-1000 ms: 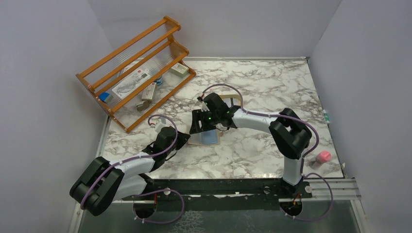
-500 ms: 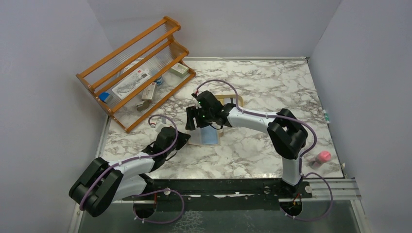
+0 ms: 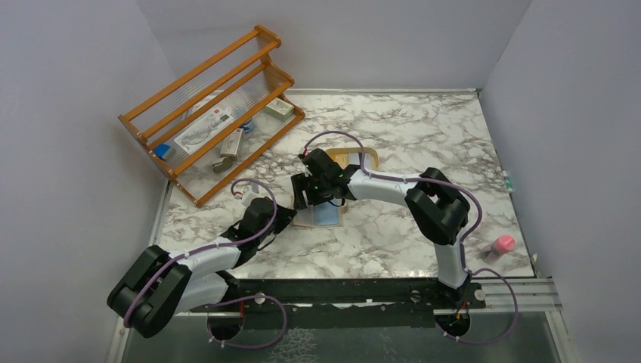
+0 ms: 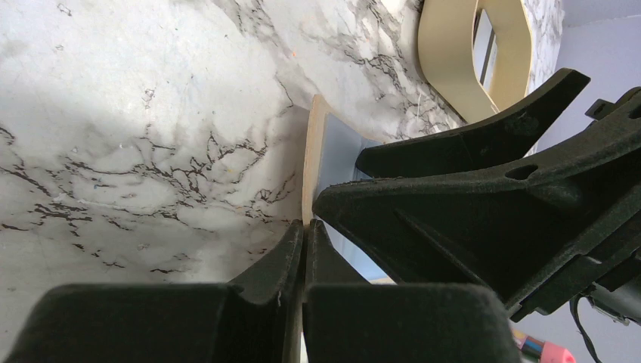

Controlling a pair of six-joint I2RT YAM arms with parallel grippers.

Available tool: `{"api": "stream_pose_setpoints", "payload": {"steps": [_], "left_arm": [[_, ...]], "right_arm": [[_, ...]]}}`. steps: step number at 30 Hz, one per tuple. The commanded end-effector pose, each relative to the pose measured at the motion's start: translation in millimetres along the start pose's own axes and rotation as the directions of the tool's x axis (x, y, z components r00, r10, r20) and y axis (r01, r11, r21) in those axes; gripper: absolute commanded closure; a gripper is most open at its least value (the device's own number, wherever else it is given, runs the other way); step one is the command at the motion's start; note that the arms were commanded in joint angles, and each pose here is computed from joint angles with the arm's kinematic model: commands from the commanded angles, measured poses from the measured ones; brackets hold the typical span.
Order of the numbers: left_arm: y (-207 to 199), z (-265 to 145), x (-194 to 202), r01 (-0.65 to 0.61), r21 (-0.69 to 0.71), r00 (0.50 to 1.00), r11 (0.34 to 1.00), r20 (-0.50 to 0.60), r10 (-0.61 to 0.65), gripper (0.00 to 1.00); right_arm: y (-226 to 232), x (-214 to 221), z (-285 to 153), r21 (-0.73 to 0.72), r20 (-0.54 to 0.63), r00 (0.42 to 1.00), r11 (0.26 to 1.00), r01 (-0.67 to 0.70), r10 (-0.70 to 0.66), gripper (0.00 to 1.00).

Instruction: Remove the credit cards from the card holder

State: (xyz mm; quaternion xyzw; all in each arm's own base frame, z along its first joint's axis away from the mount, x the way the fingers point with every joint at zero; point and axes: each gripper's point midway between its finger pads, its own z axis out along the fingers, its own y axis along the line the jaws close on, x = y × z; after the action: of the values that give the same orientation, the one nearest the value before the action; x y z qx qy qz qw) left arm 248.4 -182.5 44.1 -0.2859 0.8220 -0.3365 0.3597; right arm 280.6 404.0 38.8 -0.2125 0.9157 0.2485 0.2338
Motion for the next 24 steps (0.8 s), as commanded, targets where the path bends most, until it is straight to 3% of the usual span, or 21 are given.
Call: {"api": "stream_pose_setpoints", "payload": {"steps": [1,8,13,16,20,24], "left_arm": [[0,-1,1,-0.008,-0.008,1.0,1.0,-0.005,0.008,1.0],[-1,-3,1,-0.01,0.001,1.0,1.0,-0.007,0.01,0.98],[-1,-5,1,-0.005,0.01,1.0,1.0,-0.002,0.005,0.79],[-1,-7,0,0.005,0.02,1.0,1.0,0.002,-0.005,0.74],[-2,-9,-1,0.022,0.037,1.0,0.999,0.013,-0.022,0.75],[-2,-10,-1,0.036,0.046,0.999,0.998,0.017,-0.037,0.85]], "right_arm": [[-3,2,7,0.035,-0.008,1.0,0.999,0.023,-0.023,0.3],[-8,8,14,0.065,-0.027,0.999,0.997,0.045,-0.043,0.3],[-14,14,16,0.095,-0.043,0.997,0.994,0.062,-0.058,0.3],[-18,20,17,0.11,-0.058,0.997,0.992,0.065,-0.059,0.3],[-27,26,18,0.151,-0.064,0.997,0.987,0.061,-0.052,0.3],[-33,31,18,0.17,-0.073,0.996,0.984,0.054,-0.042,0.3]]}}
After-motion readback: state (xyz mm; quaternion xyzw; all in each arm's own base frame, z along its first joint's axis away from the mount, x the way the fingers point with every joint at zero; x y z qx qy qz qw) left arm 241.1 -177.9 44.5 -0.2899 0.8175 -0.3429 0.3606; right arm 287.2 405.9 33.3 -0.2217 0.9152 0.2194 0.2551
